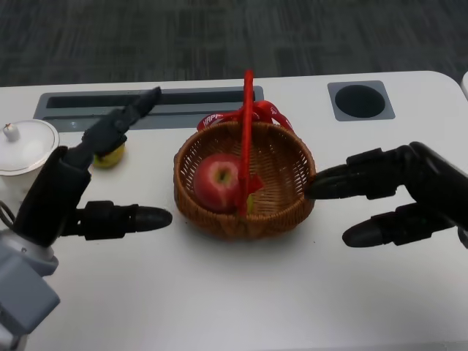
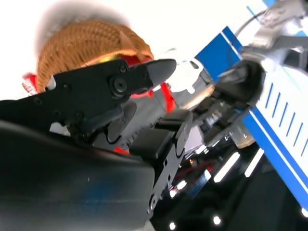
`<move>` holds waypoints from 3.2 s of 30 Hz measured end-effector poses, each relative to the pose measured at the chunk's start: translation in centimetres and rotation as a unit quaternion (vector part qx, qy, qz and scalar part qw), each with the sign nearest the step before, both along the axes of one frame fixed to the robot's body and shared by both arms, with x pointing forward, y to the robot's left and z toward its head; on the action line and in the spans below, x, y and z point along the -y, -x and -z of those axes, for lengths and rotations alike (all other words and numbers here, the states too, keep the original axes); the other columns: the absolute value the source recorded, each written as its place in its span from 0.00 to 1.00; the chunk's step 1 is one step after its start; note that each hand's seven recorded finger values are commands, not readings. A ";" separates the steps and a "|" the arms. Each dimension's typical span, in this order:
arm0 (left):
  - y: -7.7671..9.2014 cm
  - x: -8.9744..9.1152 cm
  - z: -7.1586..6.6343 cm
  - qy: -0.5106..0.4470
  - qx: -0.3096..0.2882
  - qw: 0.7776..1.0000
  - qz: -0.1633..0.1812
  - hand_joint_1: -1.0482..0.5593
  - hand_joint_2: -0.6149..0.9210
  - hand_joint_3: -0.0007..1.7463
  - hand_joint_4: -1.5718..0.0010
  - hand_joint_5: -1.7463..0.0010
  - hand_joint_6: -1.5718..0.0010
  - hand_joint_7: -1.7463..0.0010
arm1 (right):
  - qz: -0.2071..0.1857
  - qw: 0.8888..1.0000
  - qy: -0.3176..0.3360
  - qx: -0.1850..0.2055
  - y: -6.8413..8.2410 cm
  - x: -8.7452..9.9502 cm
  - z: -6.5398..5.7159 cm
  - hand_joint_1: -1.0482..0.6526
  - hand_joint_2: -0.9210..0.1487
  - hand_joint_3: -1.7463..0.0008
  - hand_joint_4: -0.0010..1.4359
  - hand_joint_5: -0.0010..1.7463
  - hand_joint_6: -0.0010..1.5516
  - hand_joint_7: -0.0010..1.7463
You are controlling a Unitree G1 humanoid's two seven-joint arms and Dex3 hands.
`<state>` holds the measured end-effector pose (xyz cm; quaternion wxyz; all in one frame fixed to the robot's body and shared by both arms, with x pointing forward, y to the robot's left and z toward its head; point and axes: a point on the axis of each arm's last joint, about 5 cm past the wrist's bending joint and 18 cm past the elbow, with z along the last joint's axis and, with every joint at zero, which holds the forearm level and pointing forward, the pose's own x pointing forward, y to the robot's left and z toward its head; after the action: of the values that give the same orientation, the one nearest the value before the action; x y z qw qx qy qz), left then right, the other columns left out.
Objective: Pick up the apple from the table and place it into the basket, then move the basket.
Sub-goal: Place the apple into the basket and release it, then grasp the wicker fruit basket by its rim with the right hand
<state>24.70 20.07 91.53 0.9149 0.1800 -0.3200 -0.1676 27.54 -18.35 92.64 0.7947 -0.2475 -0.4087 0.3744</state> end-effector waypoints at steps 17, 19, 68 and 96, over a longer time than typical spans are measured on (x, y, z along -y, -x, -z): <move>4.4 -2.4 0.9 -0.008 -0.049 0.999 0.012 0.31 0.85 0.00 0.57 0.96 0.60 0.97 | 0.038 0.981 0.191 -0.016 -3.1 -3.4 -1.0 0.12 0.05 1.00 0.37 0.00 0.29 0.00; 4.6 -2.5 0.9 -0.008 -0.049 0.999 0.010 0.32 0.84 0.00 0.56 0.97 0.59 0.97 | 0.047 0.974 0.223 0.002 -3.3 -3.8 -0.9 0.10 0.06 1.00 0.36 0.00 0.29 0.00; 7.8 0.1 2.4 0.046 -0.006 0.999 -0.021 0.33 0.85 0.00 0.42 0.98 0.50 0.99 | 0.009 0.837 0.490 0.245 -5.0 -10.6 -1.0 0.54 0.10 0.99 0.64 0.02 0.51 0.01; 8.8 0.7 2.4 0.063 0.013 0.997 -0.050 0.31 0.86 0.00 0.41 0.99 0.48 0.99 | 0.070 0.875 0.449 0.167 -5.5 -10.1 -1.8 0.44 0.00 0.96 0.72 0.01 0.56 0.00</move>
<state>15.92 19.35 89.17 0.9274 0.1399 -0.3326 -0.0990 33.06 -8.26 94.49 0.5423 -0.6645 -0.3048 0.4141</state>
